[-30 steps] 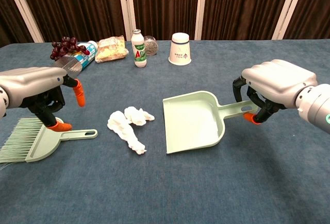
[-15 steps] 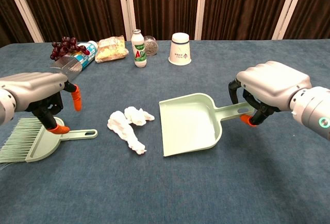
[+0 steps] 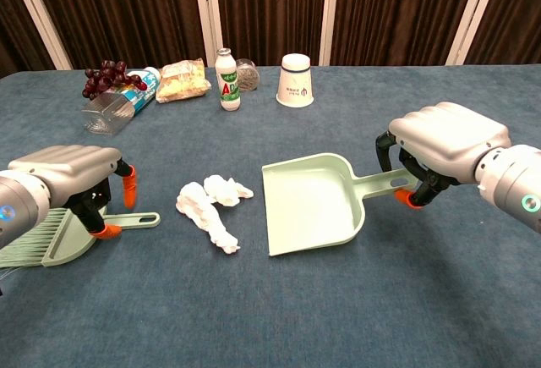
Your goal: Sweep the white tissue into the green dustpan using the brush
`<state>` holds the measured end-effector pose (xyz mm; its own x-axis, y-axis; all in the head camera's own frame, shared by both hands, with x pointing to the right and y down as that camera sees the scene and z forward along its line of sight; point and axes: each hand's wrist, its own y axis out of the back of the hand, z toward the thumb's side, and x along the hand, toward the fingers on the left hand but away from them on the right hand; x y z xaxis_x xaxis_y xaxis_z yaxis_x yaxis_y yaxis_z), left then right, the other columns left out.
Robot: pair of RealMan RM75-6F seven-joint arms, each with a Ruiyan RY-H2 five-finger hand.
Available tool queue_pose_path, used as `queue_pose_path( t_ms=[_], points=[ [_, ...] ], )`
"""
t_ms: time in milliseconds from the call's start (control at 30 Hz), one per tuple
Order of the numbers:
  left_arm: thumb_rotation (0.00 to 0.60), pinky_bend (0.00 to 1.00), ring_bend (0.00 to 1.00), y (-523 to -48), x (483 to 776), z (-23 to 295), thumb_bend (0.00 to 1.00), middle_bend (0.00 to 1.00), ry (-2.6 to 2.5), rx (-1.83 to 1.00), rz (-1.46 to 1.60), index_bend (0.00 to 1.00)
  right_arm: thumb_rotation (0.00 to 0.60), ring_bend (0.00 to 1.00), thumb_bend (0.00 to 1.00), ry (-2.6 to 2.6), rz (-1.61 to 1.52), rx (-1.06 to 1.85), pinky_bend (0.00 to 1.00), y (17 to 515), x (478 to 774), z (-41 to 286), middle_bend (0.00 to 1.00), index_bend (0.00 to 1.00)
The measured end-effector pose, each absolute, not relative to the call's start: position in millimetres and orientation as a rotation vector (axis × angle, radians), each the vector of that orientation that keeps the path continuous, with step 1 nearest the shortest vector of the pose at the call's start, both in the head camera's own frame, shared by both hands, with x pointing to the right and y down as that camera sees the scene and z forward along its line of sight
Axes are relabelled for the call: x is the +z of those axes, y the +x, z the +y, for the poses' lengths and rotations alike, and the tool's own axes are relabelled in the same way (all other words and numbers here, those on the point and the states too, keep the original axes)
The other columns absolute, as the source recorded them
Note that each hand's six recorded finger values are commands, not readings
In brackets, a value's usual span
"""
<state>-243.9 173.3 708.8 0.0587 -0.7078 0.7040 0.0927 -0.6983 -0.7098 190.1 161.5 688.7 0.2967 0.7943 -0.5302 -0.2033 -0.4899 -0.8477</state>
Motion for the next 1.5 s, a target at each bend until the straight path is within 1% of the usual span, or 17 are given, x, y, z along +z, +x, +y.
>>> queue_pose_path(
  t_ms=[400,633,767,867,933,1033,1333,1500],
  points=[
    [0.600,0.98,0.91,-242,714,177,0.39,0.90,-1.760,-1.718,0.618,0.46,0.600,0.78,0.38,-1.644,-0.542,1.354,0.84,189,690,163,0.81,0.54],
    [0.600,0.98,0.91,-237,716,180,0.43,0.91,-1.775,-1.719,0.616,0.51,0.600,0.78,0.38,-1.643,-0.544,1.353,0.84,188,689,162,0.81,0.54],
    [0.600,0.98,0.91,-242,719,182,0.44,0.91,-1.761,-1.738,0.610,0.51,0.600,0.78,0.38,-1.643,-0.545,1.356,0.84,190,689,163,0.81,0.54],
    [0.600,0.98,0.91,-245,720,182,0.48,0.92,-1.759,-1.755,0.620,0.55,0.600,0.78,0.38,-1.642,-0.543,1.354,0.84,190,689,164,0.81,0.54],
    [0.600,0.99,0.92,-246,720,182,0.54,0.93,-1.762,-1.757,0.630,0.59,0.600,0.78,0.38,-1.643,-0.541,1.354,0.84,189,689,164,0.81,0.54],
    [0.600,1.00,0.93,-245,718,180,0.59,0.93,-1.767,-1.745,0.653,0.64,0.600,0.78,0.38,-1.643,-0.539,1.354,0.84,189,688,164,0.81,0.54],
    [0.600,1.00,0.97,-227,696,168,0.64,0.98,-1.848,-1.604,0.831,0.72,0.600,0.78,0.38,-1.639,-0.542,1.349,0.84,188,685,164,0.81,0.54],
    [0.600,1.00,0.97,-215,682,163,0.65,0.99,-1.891,-1.515,0.910,0.74,0.600,0.78,0.38,-1.637,-0.545,1.339,0.84,185,682,163,0.81,0.54]
  ],
)
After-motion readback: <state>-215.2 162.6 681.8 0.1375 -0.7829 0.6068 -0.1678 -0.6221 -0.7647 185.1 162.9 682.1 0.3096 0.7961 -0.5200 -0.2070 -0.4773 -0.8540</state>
